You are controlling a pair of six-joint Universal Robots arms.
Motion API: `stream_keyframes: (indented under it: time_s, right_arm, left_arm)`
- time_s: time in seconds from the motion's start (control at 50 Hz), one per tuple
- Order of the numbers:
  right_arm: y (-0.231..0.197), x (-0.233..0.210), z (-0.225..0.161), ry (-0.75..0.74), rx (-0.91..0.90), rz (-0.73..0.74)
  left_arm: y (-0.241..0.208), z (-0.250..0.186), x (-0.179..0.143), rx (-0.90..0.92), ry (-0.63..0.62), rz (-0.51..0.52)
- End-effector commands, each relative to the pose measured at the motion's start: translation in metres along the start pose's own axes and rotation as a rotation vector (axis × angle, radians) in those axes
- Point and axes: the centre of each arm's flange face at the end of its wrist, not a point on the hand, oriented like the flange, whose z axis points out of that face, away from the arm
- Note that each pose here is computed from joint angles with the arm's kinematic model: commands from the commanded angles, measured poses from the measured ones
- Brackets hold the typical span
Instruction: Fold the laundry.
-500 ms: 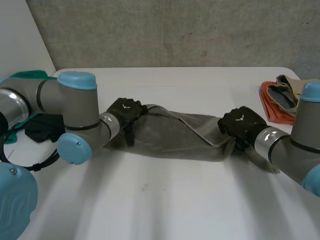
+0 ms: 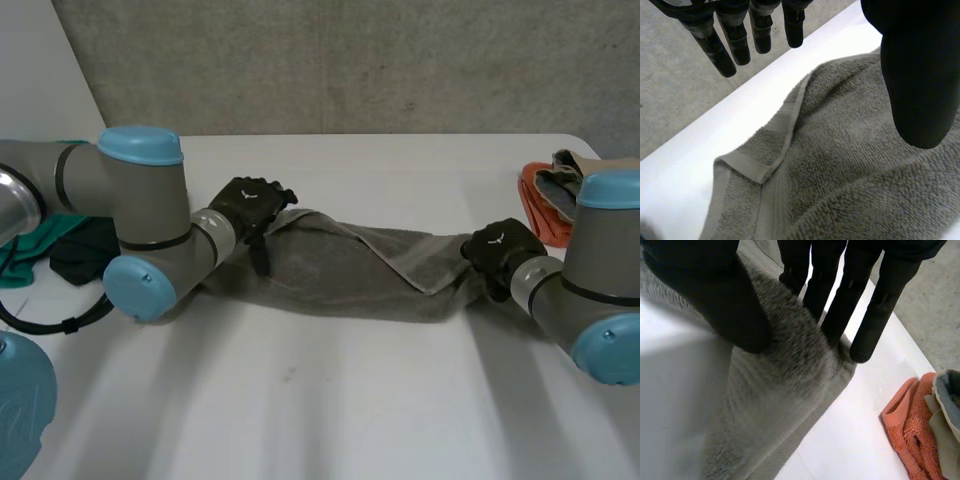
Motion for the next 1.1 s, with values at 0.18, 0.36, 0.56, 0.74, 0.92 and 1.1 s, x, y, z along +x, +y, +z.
stream_keyframes:
  time_s: [0.18, 0.36, 0.56, 0.74, 0.92, 1.1]
  right_arm:
    - [-0.102, 0.006, -0.084, -0.042, 0.396, 0.008]
    - [-0.167, 0.011, -0.178, -0.116, 0.721, 0.016]
    - [-0.198, 0.039, -0.222, -0.087, 0.88, 0.097]
    - [-0.183, 0.063, -0.177, -0.031, 0.783, 0.155]
    - [-0.177, 0.08, -0.133, 0.045, 0.713, 0.178]
    - [-0.208, 0.064, -0.17, -0.008, 0.848, 0.157]
  left_arm:
    - [-0.032, 0.013, -0.003, 0.099, -0.069, 0.032]
    - [-0.013, 0.029, 0.008, 0.003, -0.036, 0.112]
    - [0.005, 0.033, 0.036, -0.056, 0.035, 0.141]
    - [-0.016, 0.018, 0.054, -0.017, 0.058, 0.114]
    - [-0.09, -0.014, 0.001, 0.187, -0.102, -0.009]
    - [-0.081, -0.035, 0.015, 0.154, 0.126, -0.048]
